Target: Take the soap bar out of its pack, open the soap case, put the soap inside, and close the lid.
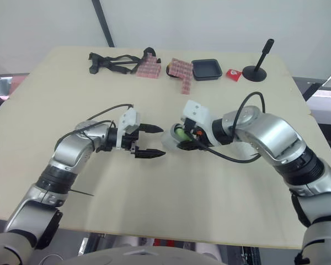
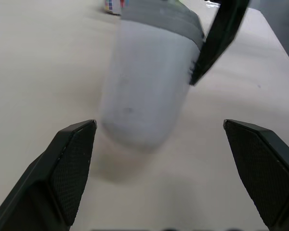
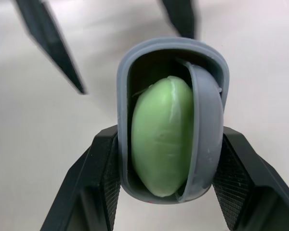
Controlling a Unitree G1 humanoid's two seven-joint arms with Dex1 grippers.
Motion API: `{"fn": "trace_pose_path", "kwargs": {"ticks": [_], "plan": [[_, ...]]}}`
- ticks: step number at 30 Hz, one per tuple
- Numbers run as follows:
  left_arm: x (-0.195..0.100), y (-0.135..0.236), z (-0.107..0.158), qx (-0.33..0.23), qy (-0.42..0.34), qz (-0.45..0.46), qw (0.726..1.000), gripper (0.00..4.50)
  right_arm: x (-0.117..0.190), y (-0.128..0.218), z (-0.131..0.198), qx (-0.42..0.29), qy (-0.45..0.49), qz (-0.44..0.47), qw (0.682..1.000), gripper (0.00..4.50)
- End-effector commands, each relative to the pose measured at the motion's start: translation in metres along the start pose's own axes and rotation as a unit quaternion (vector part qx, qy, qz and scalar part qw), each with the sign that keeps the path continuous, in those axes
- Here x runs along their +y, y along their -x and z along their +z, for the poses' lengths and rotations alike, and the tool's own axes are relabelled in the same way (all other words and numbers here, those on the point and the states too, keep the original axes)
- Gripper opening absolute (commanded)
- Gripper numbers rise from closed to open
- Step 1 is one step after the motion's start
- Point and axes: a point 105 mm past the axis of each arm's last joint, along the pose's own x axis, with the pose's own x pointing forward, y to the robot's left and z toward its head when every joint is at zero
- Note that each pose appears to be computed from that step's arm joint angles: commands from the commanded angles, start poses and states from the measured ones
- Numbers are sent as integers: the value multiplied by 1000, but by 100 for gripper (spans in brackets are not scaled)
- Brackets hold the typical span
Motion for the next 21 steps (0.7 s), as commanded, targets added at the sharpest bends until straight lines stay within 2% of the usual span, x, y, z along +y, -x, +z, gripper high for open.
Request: {"fn": "trace_pose_path", "kwargs": {"ticks": [1, 6, 10, 14, 21], "plan": [[3, -5, 18, -9, -51, 15, 999, 449, 7, 9, 10, 28, 66, 7, 997, 222], [1, -15, 25, -6, -76, 21, 997, 449, 12, 15, 0, 96, 94, 21, 991, 222], [-7, -23, 31, -24, -58, 11, 998, 449, 10, 15, 2, 108, 101, 17, 989, 222], [-24, -26, 28, -31, -41, -36, 998, 449, 8, 14, 4, 114, 121, 17, 986, 222], [-35, -27, 21, -22, -23, -72, 997, 449, 13, 12, 6, 111, 144, 38, 983, 222]]}}
